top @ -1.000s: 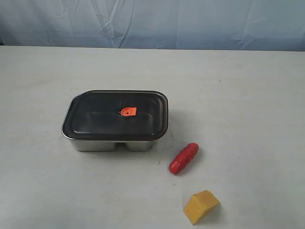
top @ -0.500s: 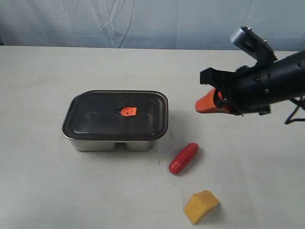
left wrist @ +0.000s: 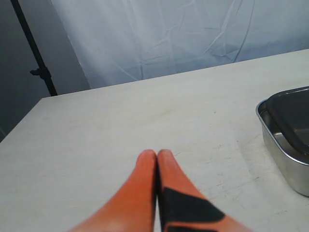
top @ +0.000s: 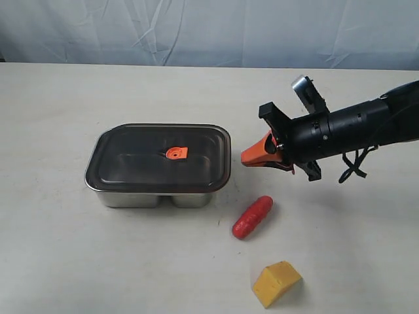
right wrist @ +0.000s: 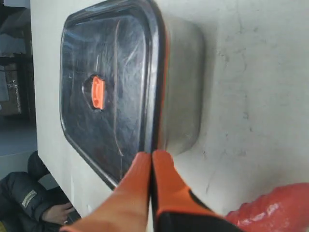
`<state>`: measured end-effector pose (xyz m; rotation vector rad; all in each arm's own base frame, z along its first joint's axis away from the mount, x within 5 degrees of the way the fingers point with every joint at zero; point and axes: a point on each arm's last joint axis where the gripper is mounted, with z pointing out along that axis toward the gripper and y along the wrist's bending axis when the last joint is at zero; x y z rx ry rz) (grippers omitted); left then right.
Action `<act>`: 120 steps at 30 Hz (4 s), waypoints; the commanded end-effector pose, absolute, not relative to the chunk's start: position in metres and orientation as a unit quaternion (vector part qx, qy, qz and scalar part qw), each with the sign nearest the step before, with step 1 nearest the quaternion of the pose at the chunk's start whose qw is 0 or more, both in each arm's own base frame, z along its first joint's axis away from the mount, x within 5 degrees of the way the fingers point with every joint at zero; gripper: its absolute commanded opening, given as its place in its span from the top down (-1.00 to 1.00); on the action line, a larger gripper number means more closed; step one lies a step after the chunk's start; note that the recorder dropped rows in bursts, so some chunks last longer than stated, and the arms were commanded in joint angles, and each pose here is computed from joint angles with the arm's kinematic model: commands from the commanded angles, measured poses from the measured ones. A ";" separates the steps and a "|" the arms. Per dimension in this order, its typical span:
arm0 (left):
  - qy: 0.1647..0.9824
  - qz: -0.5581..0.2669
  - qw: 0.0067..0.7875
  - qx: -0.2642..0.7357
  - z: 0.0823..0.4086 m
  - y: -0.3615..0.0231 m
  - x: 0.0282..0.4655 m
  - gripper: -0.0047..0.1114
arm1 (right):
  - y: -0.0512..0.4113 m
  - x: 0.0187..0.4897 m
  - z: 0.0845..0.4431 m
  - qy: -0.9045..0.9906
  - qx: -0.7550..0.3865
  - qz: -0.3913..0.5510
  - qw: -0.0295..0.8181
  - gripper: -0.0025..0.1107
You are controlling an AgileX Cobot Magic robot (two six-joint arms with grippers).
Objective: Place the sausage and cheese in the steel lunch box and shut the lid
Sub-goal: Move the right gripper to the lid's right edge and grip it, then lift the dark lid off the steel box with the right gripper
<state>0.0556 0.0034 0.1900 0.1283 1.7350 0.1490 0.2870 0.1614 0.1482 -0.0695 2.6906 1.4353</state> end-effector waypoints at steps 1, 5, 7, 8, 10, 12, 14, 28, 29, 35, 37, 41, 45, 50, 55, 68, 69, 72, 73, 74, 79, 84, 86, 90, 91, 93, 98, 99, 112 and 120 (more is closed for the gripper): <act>0.755 0.065 0.650 0.060 0.192 0.003 0.055 0.92 | 0.160 0.292 0.144 0.883 -0.014 0.465 0.055 0.49; 0.755 0.065 0.650 0.060 0.192 0.003 0.055 0.92 | 0.159 0.293 0.143 0.887 -0.010 0.456 0.063 -0.08; 0.755 0.065 0.650 0.060 0.192 0.003 0.055 0.92 | 0.159 0.294 0.142 0.890 -0.007 0.451 0.067 -0.19; 0.755 0.065 0.650 0.060 0.192 0.003 0.055 0.92 | 0.159 0.294 0.142 0.890 -0.007 0.450 0.068 -0.19; 0.755 0.065 0.650 0.060 0.192 0.003 0.055 0.92 | 0.161 0.294 0.142 0.888 -0.001 0.455 0.068 -0.16; 0.755 0.065 0.650 0.060 0.192 0.003 0.055 0.92 | 0.164 0.294 0.142 0.887 0.005 0.456 0.070 -0.13; 0.755 0.065 0.650 0.060 0.192 0.003 0.055 0.92 | 0.166 0.294 0.140 0.891 0.007 0.447 0.075 -0.11; 0.755 0.065 0.650 0.060 0.192 0.003 0.055 0.92 | 0.179 0.293 0.136 0.887 0.020 0.455 0.075 -0.11; 0.755 0.065 0.650 0.060 0.192 0.003 0.055 0.92 | 0.181 0.292 0.136 0.887 0.018 0.455 0.074 -0.11; 0.755 0.065 0.650 0.060 0.192 0.003 0.055 0.92 | 0.194 0.286 0.134 0.894 0.009 0.442 0.077 -0.11; 0.755 0.065 0.650 0.060 0.192 0.003 0.055 0.92 | 0.194 0.286 0.133 0.897 0.011 0.434 0.083 -0.11; 0.755 0.065 0.650 0.060 0.192 0.003 0.055 0.92 | 0.195 0.286 0.132 0.899 0.011 0.429 0.086 -0.11; 0.755 0.065 0.650 0.060 0.192 0.003 0.055 0.92 | 0.198 0.284 0.132 0.900 0.007 0.428 0.085 -0.11; 0.755 0.065 0.650 0.060 0.192 0.003 0.055 0.92 | 0.198 0.284 0.133 0.899 0.010 0.430 0.084 -0.03; 0.755 0.065 0.650 0.060 0.192 0.003 0.055 0.92 | 0.198 0.284 0.133 0.898 0.010 0.431 0.084 0.40; 0.755 0.065 0.650 0.060 0.192 0.003 0.055 0.92 | 0.203 0.276 0.146 0.878 -0.037 0.473 0.067 0.97; 0.755 0.065 0.650 0.060 0.192 0.003 0.055 0.92 | 0.203 0.276 0.151 0.876 -0.043 0.475 0.074 0.97; 0.755 0.065 0.650 0.060 0.192 0.003 0.055 0.92 | 0.202 0.274 0.164 0.870 -0.054 0.481 0.092 0.97; 0.755 0.065 0.650 0.060 0.192 0.003 0.055 0.92 | 0.202 0.274 0.167 0.869 -0.058 0.482 0.098 0.97; 0.755 0.065 0.650 0.060 0.192 0.003 0.055 0.92 | 0.202 0.274 0.171 0.867 -0.063 0.484 0.104 0.97; 0.755 0.065 0.650 0.060 0.192 0.003 0.055 0.92 | 0.200 0.271 0.190 0.857 -0.084 0.491 0.132 0.97; 0.755 0.065 0.650 0.060 0.192 0.003 0.055 0.92 | 0.197 0.264 0.220 0.839 -0.108 0.503 0.175 0.97; 0.755 0.065 0.650 0.060 0.192 0.003 0.055 0.92 | 0.196 0.262 0.227 0.835 -0.112 0.506 0.184 0.97; 0.755 0.065 0.650 0.060 0.192 0.003 0.055 0.92 | 0.193 0.255 0.249 0.820 -0.128 0.516 0.211 0.97; 0.755 0.065 0.650 0.060 0.192 0.003 0.055 0.92 | 0.192 0.253 0.253 0.818 -0.131 0.518 0.216 0.97; 0.755 0.065 0.650 0.060 0.192 0.003 0.055 0.92 | 0.190 0.248 0.266 0.807 -0.148 0.522 0.235 0.97; 0.755 0.065 0.650 0.060 0.192 0.003 0.055 0.92 | 0.172 0.226 0.309 0.789 -0.211 0.466 0.340 0.97; 0.755 0.065 0.650 0.060 0.192 0.003 0.055 0.92 | 0.168 0.223 0.314 0.789 -0.221 0.444 0.362 0.97; 0.755 0.065 0.650 0.060 0.192 0.003 0.055 0.92 | 0.091 0.179 0.342 0.802 -0.412 0.022 0.433 0.97; 0.755 0.065 0.650 0.060 0.192 0.003 0.055 0.92 | 0.078 0.172 0.309 0.828 -0.456 -0.035 0.325 0.97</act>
